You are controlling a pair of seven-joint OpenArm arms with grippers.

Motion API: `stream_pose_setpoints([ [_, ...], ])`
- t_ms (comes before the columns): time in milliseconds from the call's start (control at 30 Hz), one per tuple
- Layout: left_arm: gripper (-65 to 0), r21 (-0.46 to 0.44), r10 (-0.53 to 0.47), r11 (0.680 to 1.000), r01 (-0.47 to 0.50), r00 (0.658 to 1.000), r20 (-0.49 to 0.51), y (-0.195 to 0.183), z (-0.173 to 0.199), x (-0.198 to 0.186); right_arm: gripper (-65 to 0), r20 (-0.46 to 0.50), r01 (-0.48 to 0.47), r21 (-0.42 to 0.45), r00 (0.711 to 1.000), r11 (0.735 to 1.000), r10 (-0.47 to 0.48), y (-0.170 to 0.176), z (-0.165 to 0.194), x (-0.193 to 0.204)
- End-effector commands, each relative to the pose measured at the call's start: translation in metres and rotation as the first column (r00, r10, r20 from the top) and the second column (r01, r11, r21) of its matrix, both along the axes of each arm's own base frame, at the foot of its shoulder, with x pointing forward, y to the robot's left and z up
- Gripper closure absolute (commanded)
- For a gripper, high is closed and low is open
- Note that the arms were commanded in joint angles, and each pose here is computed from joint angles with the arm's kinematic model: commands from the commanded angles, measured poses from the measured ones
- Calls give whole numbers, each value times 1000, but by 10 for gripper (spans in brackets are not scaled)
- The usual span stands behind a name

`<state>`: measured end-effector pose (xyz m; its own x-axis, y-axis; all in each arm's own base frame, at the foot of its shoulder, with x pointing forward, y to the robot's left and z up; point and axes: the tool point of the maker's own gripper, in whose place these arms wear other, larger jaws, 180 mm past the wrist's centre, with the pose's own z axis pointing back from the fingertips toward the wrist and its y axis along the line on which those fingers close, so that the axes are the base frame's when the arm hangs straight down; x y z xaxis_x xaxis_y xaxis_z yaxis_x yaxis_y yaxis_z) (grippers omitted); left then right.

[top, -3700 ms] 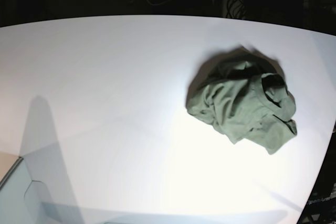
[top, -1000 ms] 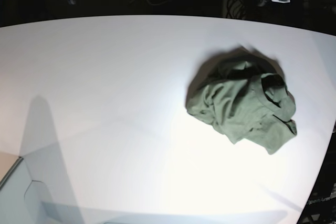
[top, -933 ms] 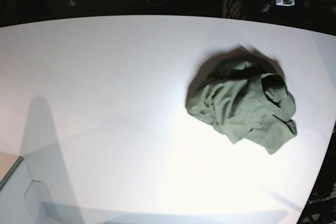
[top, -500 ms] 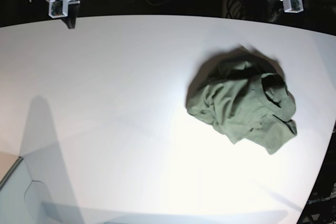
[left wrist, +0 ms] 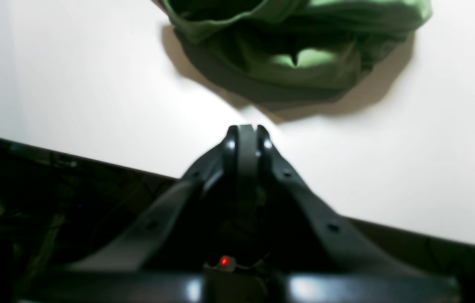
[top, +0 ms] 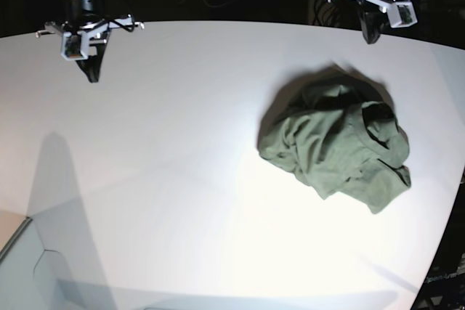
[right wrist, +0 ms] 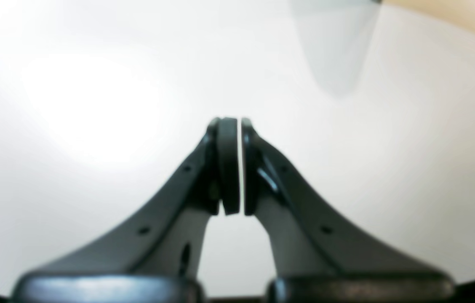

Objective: Layout the t-shirt on the table in an organized manner, then fold the t-shirt properly
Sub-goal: 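Lower both grippers from the rest pose toward the table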

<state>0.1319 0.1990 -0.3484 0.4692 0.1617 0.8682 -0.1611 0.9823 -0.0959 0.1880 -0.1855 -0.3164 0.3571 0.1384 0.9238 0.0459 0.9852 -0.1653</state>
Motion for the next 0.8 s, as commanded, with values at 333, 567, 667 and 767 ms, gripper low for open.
stream_pose_setpoints([
  [333,-7,83,-61,995,49,988,144,18,34,54,0,105,46,58,993,997,-52,8,20,22],
  [567,-143,202,96,970,-134,978,185,100,68,87,0,105,80,93,990,992,-90,12,19,21],
  [667,-142,220,248,928,-302,938,240,150,92,82,0,100,88,99,990,991,-98,12,18,19],
  [767,-142,177,296,926,-333,933,207,155,87,79,0,91,90,101,991,991,-99,13,16,17],
])
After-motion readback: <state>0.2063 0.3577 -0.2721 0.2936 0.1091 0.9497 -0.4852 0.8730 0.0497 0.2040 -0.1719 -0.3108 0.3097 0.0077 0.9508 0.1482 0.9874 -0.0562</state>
